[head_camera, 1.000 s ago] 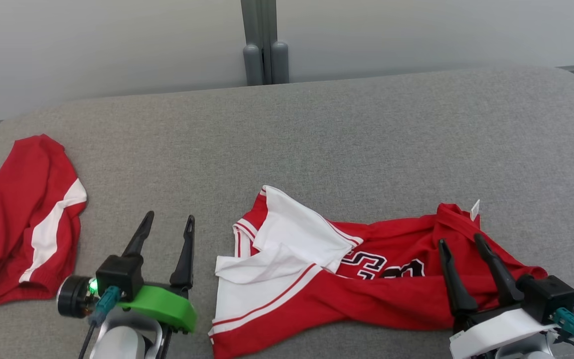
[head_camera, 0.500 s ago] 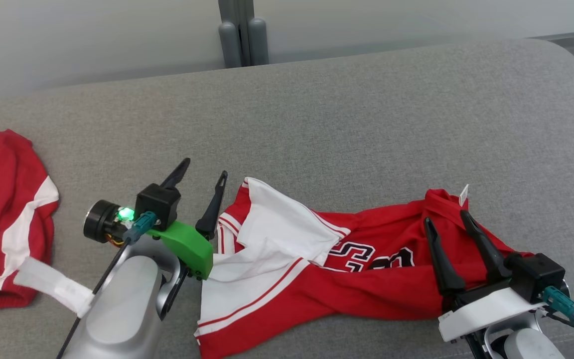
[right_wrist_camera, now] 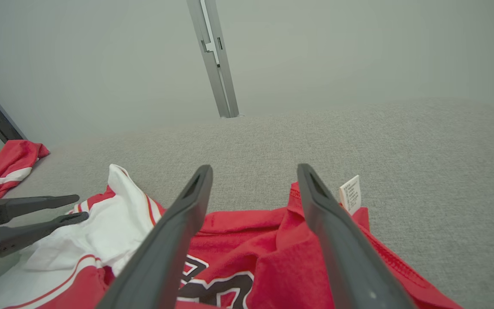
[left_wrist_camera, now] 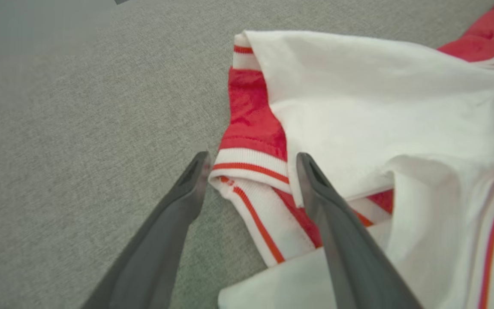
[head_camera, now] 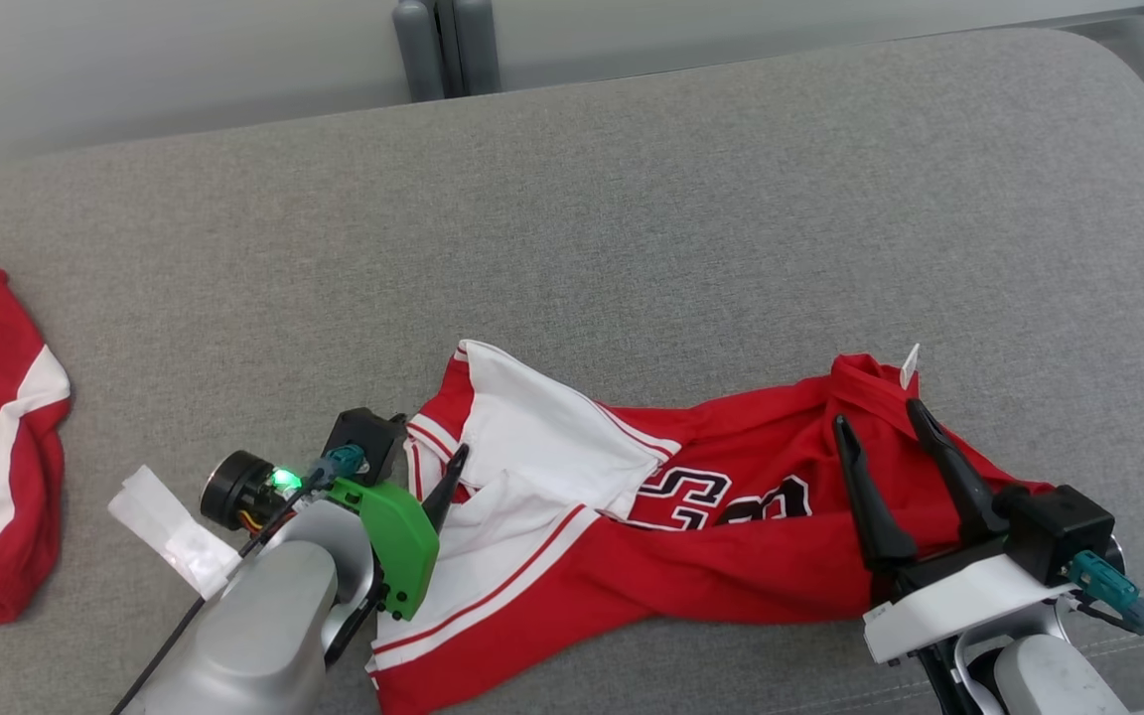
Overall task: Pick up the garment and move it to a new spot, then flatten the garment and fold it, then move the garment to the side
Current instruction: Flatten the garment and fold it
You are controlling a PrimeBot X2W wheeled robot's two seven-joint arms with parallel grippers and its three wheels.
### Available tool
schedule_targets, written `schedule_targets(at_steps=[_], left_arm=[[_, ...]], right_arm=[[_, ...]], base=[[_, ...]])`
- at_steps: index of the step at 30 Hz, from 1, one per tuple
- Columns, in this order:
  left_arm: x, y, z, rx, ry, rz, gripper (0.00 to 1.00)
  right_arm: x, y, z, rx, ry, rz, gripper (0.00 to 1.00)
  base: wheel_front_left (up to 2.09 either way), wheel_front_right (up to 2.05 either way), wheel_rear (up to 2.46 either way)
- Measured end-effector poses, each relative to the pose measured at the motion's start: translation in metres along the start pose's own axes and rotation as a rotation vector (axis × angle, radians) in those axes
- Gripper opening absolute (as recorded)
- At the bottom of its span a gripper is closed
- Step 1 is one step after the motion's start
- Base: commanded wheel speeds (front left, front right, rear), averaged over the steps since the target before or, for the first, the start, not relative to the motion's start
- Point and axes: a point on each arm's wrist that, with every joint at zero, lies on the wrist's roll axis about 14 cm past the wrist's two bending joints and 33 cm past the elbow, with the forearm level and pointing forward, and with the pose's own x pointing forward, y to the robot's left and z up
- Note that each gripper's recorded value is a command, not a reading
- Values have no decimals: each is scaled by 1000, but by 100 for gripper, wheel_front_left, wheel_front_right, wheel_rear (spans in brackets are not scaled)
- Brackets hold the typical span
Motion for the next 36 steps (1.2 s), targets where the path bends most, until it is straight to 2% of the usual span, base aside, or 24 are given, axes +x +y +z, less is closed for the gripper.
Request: schedule_targets(at_steps=[8,9,10,11,17,26,28,29,30,36], left_arm=[[3,-4,-14,-29,87,-17,100],[4,-5,-15,-29,98,-22,49],[4,-6,-16,-33,103,-24,16],[5,-6,-16,-35,104,-27,0],[13,2,2,-34,40,-17,0],[21,77,93,10,-189,159,0],[22,84,96,6,-197,173,0],[23,85,94,10,-191,174,41],[24,86,94,16,-191,175,100],[18,93,104,-17,-252,211,100]], right_arm=[[0,0,-2,-3,7,2,100],[0,0,-2,-3,8,2,100],[0,0,-2,-4,7,3,100],[1,0,-2,-5,7,3,100],[2,-1,-2,-11,6,0,100],[6,-10,2,-25,-3,-17,100],[6,-12,1,-27,-1,-21,100],[6,-12,1,-28,-1,-22,100],[7,-13,1,-28,-1,-24,100],[9,-13,-1,-29,4,-25,100]], base=[[0,0,0],[0,0,0],[0,0,0],[0,0,0],[0,0,0],[0,0,0],[0,0,0],[0,0,0],[0,0,0],[0,0,0]])
